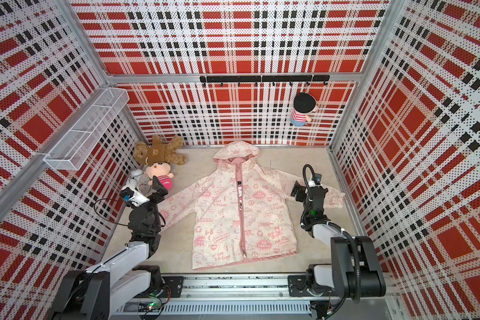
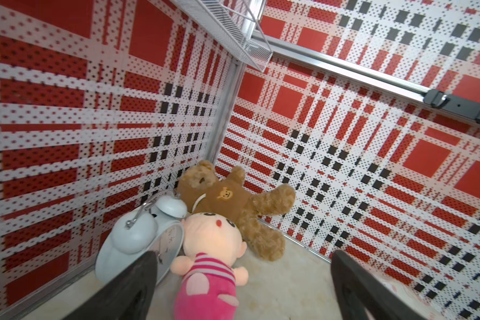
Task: Unzip the jacket
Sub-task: Reset both arms
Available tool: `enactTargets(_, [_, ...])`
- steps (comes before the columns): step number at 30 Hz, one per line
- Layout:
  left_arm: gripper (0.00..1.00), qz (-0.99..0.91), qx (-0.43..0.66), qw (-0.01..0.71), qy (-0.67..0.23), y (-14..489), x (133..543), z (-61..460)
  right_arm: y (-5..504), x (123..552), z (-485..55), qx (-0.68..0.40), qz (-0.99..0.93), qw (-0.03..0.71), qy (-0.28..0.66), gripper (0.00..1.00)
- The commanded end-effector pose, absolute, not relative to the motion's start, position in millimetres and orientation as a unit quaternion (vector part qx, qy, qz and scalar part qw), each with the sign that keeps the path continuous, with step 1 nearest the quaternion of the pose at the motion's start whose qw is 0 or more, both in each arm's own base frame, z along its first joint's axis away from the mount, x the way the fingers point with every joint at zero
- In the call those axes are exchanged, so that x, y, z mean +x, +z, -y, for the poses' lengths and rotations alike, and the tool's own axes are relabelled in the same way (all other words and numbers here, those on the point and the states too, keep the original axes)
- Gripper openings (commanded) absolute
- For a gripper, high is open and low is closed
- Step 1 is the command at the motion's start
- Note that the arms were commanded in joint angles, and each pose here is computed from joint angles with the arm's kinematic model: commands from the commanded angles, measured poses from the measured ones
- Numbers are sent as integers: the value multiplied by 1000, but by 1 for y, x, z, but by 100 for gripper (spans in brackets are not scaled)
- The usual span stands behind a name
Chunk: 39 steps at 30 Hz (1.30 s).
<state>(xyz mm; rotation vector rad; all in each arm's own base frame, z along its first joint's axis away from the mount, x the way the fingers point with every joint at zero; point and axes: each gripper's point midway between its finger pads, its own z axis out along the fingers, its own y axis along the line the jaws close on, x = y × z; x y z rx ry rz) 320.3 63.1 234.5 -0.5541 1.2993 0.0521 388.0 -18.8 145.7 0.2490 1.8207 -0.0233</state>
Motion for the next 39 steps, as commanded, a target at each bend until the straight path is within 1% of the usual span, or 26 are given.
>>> enactTargets(1, [98,-581,-305,752,52,214,302,-83,179,399,31,101,-744,658,-49,100])
enactTargets(4, [98,-579,-319,748,66,198,289,-87,161,400,31,87,-768,632,-62,100])
enactTargets(5, [98,-566,-321,757,65,202,285,-88,149,396,30,86,-771,628,-60,100])
enactTargets(7, [98,-567,-311,759,66,202,285,-86,140,388,29,78,-755,649,-61,100])
enactTargets(8, [98,-570,-309,759,69,203,286,-86,137,385,21,61,-746,662,-41,100])
enactTargets(9, [98,-570,-307,759,68,203,288,-87,133,384,21,64,-741,667,-41,100])
enactTargets(10, [98,-570,-308,759,70,204,290,-89,136,383,21,59,-727,683,-43,100])
enactTargets(12, [98,-569,-300,762,73,206,292,-92,131,383,14,44,-746,664,-32,100])
enactTargets(14, [98,-577,-291,759,83,204,296,-95,137,382,8,25,-730,683,-25,100])
enactTargets(15, [98,-580,-286,758,85,203,301,-96,134,380,5,17,-736,677,-20,100])
enactTargets(17, [98,-609,-281,736,94,183,305,-95,135,378,5,14,-731,682,-21,100])
enactTargets(19, [98,-592,-287,747,94,180,294,-96,139,373,7,20,-722,691,-24,100])
enactTargets(21, [98,-565,-276,773,82,188,287,-93,138,376,6,18,-724,689,-23,100])
enactTargets(22, [98,-571,-252,779,69,190,290,-86,138,379,4,13,-728,685,-20,100])
enactTargets(25, [98,-611,-229,754,72,179,310,-80,128,394,3,8,-755,655,-20,100])
enactTargets(27, [98,-620,-212,752,66,178,321,-74,132,388,0,2,-744,668,-14,100])
enactTargets(29, [98,-641,-177,745,58,168,330,-61,130,391,-1,-2,-749,662,-14,100])
enactTargets(31, [98,-630,-173,754,70,172,334,-59,130,392,-1,-2,-750,661,-13,100])
enactTargets(33, [98,-665,-170,724,74,160,348,-58,129,393,-2,-4,-751,660,-12,100])
enactTargets(34, [98,-668,-166,721,74,160,352,-56,129,393,-3,-6,-752,659,-10,100])
enactTargets(39, [98,-656,-171,731,81,164,351,-57,129,393,-3,-6,-752,659,-10,100])
